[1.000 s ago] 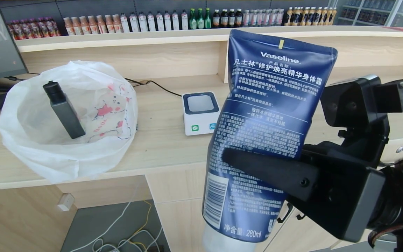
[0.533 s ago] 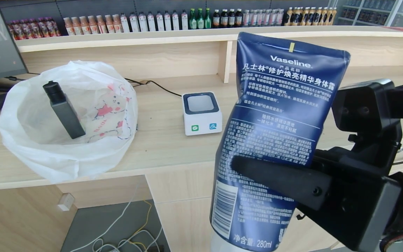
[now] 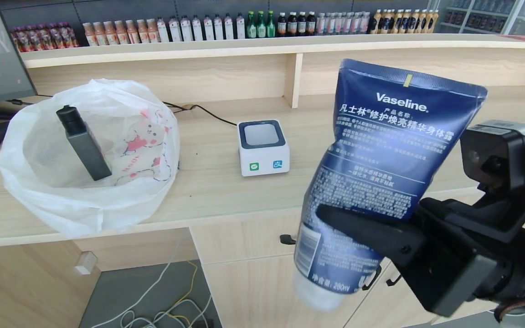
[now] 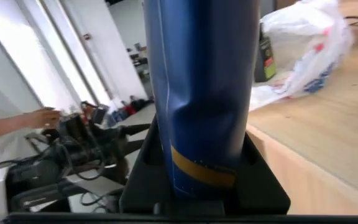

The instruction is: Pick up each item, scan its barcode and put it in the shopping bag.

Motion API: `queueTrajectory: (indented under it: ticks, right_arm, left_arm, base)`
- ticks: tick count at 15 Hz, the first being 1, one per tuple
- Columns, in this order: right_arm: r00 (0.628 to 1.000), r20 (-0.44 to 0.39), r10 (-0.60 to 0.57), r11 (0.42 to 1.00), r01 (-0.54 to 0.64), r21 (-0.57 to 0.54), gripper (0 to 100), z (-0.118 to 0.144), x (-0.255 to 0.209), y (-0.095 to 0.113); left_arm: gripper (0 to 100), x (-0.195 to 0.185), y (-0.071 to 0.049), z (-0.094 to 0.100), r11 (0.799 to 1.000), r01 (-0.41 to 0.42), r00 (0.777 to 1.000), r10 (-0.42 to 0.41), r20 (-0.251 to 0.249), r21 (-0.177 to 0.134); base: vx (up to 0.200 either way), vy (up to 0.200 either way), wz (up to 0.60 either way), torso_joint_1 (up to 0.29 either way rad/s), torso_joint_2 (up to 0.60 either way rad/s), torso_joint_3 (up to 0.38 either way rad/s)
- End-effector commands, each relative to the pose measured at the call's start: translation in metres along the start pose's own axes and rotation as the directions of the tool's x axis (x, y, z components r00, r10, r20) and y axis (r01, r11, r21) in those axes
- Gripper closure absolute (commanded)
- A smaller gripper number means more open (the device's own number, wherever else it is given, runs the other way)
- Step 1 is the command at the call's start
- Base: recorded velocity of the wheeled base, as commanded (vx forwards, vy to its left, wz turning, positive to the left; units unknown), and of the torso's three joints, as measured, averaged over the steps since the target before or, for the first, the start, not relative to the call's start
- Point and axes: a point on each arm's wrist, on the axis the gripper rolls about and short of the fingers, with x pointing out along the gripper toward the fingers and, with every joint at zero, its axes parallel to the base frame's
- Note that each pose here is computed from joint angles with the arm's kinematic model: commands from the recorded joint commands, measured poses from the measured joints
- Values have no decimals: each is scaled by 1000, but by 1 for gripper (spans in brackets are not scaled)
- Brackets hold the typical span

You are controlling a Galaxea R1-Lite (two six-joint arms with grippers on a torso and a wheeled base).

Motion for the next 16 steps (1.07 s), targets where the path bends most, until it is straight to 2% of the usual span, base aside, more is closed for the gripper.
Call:
queueTrajectory:
  ticks: [1,3,4,5,7,8,9,11,13,16]
  right_arm:
    - [992,24,-127,987,129,-95,100,6,-18,-16]
    - [959,111,-262,935,281,-218,100,16,-24,-22]
    - [947,126,-294,918,317,-237,100,16,-24,-22]
    - [911,151,-382,866,411,-285,100,11,-26,-20]
    - [875,151,-461,800,483,-357,100,4,-32,-20]
    - [845,155,-512,757,530,-384,100,0,-35,-23]
    - [763,180,-621,666,634,-392,100,-1,-47,-29]
    - [666,229,-711,560,731,-390,100,1,-52,-37]
    - [552,379,-743,377,813,-444,100,28,-43,-55]
    - [513,393,-763,341,836,-430,100,29,-44,-64]
  left_arm:
    - [0,0,0,0,1000,0,1000,0,0,-1]
    - [0,0,0,0,1000,0,1000,0,0,0]
    - [0,0,0,0,1000,0,1000,0,0,-1]
    - [0,0,0,0,1000,0,1000,0,0,-1]
    - [0,0,0,0,1000,0,1000,0,0,0]
    - [0,0,0,0,1000,0,1000,0,0,0]
    - [0,0,0,0,1000,0,1000,0,0,0]
    - [0,0,0,0,1000,0,1000,0,0,-1]
    - [0,0,0,0,1000,0,1000,0,0,-3]
    - [0,0,0,0,1000,0,1000,0,0,0]
  base:
    - [0,0,0,0,0,0]
    - [0,0,0,0,0,0]
    - [0,0,0,0,0,0]
    - [0,0,0,0,0,0]
    - [0,0,0,0,0,0]
    - [0,0,0,0,0,0]
    - [0,0,0,0,0,0]
    - [0,0,0,0,0,0]
    - [0,0,0,0,0,0]
    - [0,0,0,0,0,0]
